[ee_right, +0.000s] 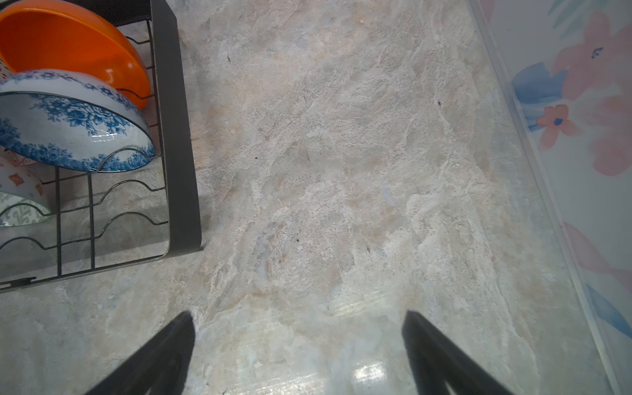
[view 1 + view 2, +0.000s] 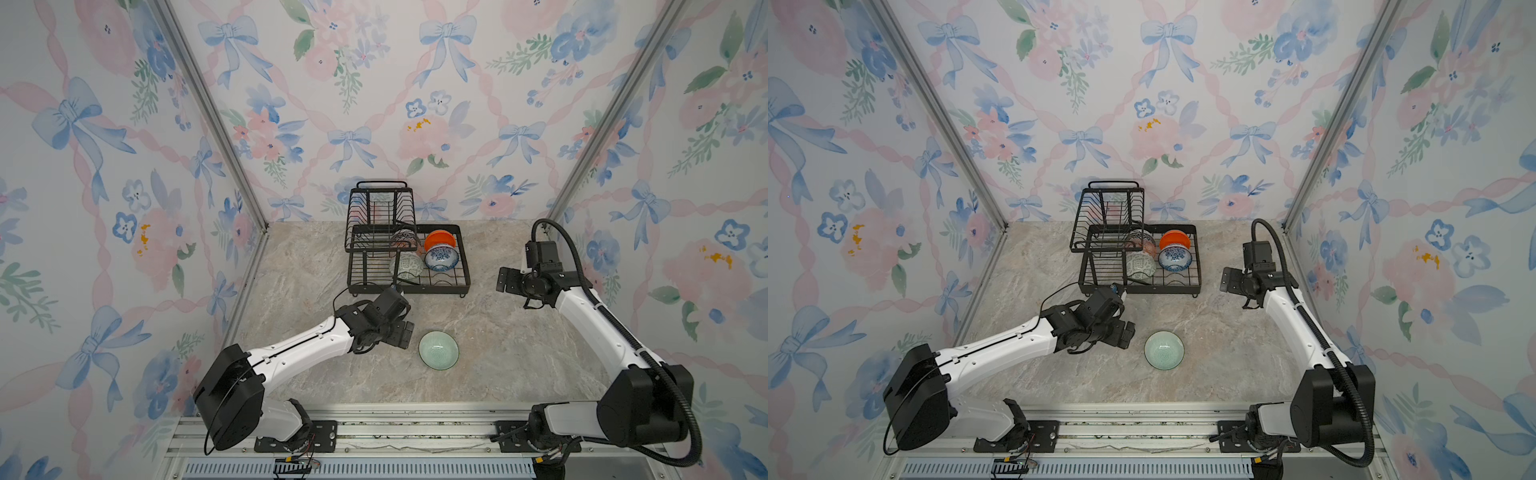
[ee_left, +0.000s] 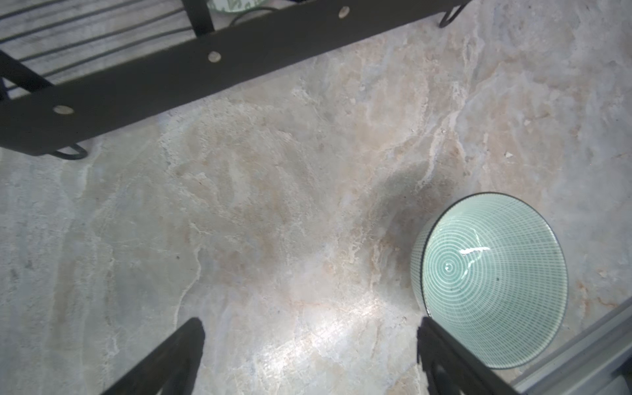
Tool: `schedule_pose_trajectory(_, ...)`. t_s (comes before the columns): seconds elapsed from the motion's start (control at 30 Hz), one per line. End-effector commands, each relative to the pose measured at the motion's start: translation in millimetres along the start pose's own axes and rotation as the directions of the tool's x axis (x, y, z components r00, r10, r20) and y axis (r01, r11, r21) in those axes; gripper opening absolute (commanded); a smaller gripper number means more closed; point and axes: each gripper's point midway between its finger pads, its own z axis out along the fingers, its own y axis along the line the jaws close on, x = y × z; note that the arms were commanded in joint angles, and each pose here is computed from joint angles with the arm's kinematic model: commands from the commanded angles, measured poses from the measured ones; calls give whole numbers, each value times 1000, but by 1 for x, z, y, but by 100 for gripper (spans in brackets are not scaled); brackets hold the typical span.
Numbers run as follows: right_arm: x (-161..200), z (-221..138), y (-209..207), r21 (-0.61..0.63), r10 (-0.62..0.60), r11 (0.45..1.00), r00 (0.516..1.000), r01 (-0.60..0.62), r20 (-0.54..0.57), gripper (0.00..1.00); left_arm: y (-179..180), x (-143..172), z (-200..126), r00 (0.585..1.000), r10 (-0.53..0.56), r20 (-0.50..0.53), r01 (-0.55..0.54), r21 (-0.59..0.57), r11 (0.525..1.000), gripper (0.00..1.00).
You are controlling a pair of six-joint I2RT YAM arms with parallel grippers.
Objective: Load bowls into a dish rack
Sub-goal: Pick up the bowl from the bottom-center of the table.
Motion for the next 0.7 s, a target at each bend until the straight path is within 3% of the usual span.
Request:
schedule_pose_trajectory(0.0, 5, 7, -1, -8, 18, 1000, 1000, -18, -23, 97, -22, 9, 1, 998, 49, -50, -46, 60, 997, 98)
schedule_pose_trajectory(0.37, 5, 8, 2, -25, 20, 999, 1000, -21, -23, 97, -50, 22, 27, 985, 111, -135, -99, 92, 991, 96)
schedule_pose_trajectory(0.67, 6, 9, 4, -37, 19, 999, 1000, -19, -23, 97, -63, 20, 46, 979, 123, -165, -106, 107, 989, 74)
